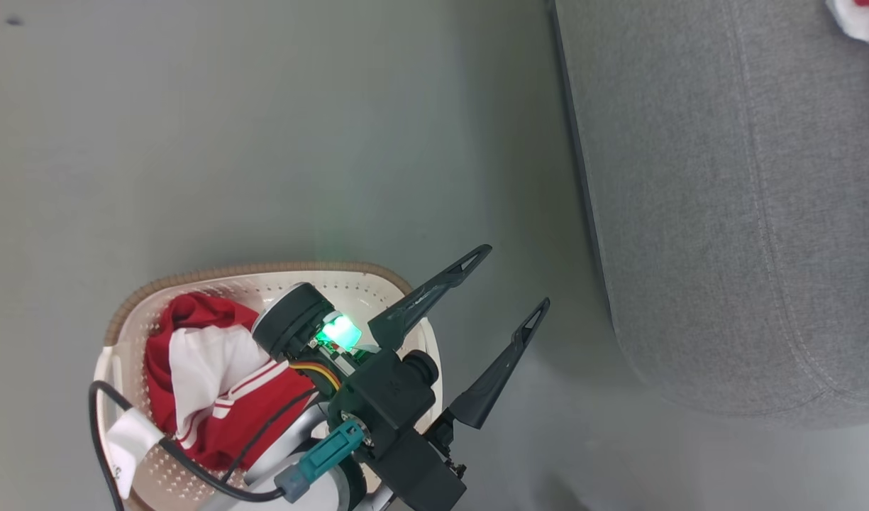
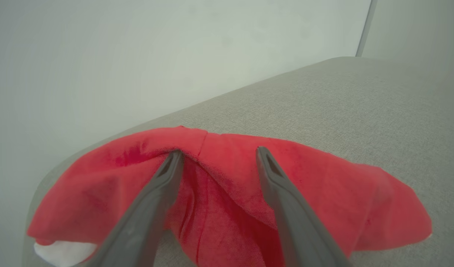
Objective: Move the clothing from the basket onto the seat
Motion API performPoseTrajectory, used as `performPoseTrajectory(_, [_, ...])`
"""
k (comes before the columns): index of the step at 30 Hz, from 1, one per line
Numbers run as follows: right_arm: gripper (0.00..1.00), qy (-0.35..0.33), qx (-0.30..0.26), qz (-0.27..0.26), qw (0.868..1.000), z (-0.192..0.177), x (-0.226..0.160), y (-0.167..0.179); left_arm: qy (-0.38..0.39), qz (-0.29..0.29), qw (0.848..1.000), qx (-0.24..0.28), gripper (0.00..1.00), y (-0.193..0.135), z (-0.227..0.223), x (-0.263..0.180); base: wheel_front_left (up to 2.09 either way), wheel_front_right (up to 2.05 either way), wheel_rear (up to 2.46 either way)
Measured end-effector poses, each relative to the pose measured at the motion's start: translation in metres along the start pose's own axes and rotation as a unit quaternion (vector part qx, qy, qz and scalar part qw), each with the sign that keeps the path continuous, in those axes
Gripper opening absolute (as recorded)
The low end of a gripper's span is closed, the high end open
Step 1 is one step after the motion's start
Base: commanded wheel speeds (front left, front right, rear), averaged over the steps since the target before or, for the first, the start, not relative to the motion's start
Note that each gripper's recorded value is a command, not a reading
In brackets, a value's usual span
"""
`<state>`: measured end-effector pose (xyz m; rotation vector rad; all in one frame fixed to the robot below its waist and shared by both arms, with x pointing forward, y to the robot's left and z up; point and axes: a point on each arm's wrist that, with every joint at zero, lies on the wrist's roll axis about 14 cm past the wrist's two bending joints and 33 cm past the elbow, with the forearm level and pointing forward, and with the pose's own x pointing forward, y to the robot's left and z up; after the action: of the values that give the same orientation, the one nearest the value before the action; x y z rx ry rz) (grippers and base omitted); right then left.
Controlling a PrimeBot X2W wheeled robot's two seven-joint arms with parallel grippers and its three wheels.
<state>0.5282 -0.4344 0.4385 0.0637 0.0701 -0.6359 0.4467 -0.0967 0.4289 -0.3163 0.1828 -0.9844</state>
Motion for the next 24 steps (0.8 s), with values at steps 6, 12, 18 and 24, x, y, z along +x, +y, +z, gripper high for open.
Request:
performPoseTrajectory(6, [1.00, 0.009, -0.019, 0.025, 0.999, -0.005, -0.025, 0.005, -0.024, 0.011, 1.000, 0.012, 1.00, -0.004, 0.020, -0.001, 0.00, 0.00, 0.00])
performPoseTrajectory(12, [1.00, 0.000, -0.009, 0.057, 0.998, 0.004, -0.048, 0.020, -0.028, 0.030, 0.999, 0.019, 1.00, -0.009, 0.029, -0.013, 0.00, 0.00, 0.00])
performPoseTrajectory(18, [1.00, -0.016, 0.001, 0.096, 0.995, 0.017, -0.075, 0.037, -0.037, 0.043, 0.998, 0.024, 1.00, -0.019, 0.041, -0.025, 0.00, 0.00, 0.00])
performPoseTrajectory(24, [1.00, -0.038, 0.017, 0.139, 0.989, 0.035, -0.099, 0.059, -0.038, 0.069, 0.996, 0.035, 1.00, -0.023, 0.047, -0.042, 0.00, 0.00, 0.00])
